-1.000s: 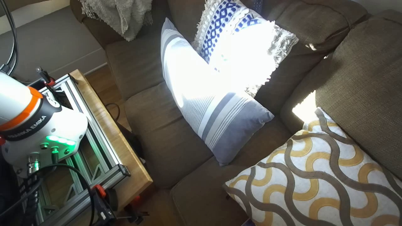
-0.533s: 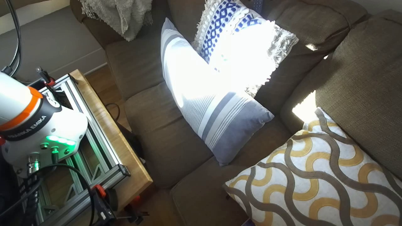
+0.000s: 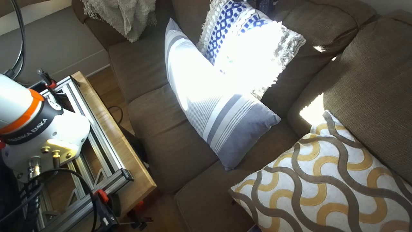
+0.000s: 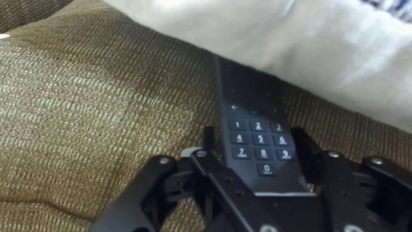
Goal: Remove the black remote from behind the white and blue pillow and put it on the backrest of the couch
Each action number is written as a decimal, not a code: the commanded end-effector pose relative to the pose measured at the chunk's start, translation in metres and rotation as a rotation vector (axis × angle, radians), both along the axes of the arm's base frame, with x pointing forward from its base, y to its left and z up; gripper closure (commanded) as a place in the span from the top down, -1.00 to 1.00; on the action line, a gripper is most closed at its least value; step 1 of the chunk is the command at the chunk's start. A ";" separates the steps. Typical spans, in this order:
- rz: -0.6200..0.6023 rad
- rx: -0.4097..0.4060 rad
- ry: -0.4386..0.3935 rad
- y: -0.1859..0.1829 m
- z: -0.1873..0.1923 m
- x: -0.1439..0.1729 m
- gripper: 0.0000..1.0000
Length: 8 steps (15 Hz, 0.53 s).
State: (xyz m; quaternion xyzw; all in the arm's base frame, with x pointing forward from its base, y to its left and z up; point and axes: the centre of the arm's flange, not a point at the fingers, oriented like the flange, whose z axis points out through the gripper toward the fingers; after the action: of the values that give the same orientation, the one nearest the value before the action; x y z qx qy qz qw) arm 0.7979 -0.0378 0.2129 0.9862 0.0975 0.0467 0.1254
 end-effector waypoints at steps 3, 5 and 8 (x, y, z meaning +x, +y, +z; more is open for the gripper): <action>-0.024 0.029 0.028 -0.006 0.000 0.017 -0.50; -0.020 0.023 0.024 -0.007 0.014 0.017 -0.50; 0.009 -0.014 0.017 -0.009 0.045 0.018 -0.50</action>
State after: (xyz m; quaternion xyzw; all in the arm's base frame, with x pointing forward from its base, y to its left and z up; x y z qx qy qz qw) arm 0.8031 -0.0404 0.2281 0.9872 0.0922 0.0410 0.1235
